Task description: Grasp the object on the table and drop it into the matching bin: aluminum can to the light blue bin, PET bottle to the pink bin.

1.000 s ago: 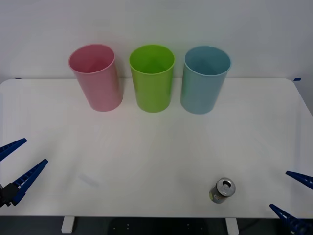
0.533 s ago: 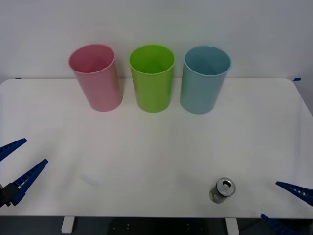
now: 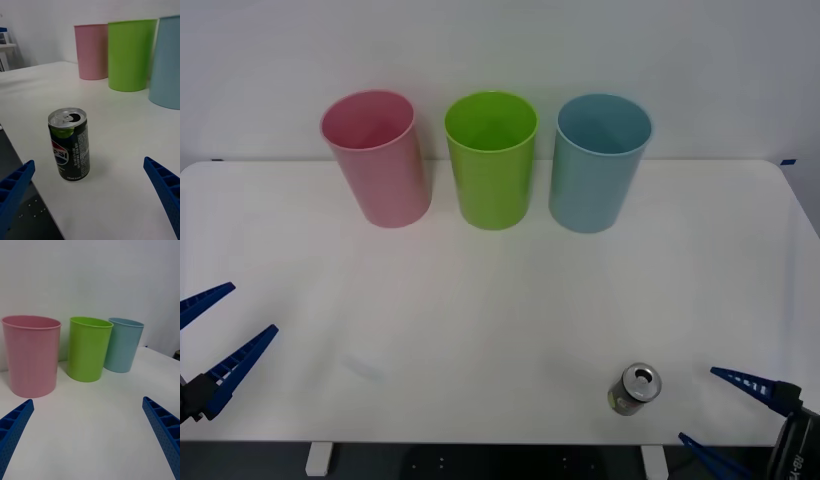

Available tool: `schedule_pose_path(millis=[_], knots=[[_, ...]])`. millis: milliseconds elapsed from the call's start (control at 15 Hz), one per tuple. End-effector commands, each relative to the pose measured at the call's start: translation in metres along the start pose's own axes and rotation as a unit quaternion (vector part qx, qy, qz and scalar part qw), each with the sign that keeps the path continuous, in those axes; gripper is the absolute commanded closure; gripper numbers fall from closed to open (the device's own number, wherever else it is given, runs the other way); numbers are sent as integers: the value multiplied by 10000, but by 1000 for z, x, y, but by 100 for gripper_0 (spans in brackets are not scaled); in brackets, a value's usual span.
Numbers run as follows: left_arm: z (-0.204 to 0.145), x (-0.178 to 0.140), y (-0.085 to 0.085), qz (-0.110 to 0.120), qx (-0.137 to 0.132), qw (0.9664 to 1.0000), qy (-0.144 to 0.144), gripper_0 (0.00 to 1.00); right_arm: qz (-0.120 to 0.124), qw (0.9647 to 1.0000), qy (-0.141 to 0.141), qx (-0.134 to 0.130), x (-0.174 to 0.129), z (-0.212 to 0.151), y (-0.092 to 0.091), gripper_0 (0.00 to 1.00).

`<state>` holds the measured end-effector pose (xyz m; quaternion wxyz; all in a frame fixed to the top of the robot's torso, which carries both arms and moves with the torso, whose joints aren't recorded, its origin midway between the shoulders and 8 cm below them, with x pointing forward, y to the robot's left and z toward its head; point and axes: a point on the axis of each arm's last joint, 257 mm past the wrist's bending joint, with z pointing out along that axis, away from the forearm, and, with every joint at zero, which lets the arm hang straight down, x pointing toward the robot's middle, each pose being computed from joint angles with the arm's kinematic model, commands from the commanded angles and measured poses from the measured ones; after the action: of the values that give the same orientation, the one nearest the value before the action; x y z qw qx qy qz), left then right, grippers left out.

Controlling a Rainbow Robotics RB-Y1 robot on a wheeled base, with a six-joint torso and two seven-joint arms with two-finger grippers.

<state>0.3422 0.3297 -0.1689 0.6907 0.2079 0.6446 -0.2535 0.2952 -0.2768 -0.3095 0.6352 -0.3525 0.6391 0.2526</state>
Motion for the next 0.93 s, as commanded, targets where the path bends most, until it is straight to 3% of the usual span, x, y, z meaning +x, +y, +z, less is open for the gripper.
schedule_pose_path(millis=[67, 933], knots=[[0, 0, 0, 0, 0, 10000, 0, 0, 101, 9999, -37, -70, 9, 16, 8, 0], [0, 0, 0, 0, 0, 10000, 0, 0, 33, 9999, -133, 11, 21, 75, 29, 0]])
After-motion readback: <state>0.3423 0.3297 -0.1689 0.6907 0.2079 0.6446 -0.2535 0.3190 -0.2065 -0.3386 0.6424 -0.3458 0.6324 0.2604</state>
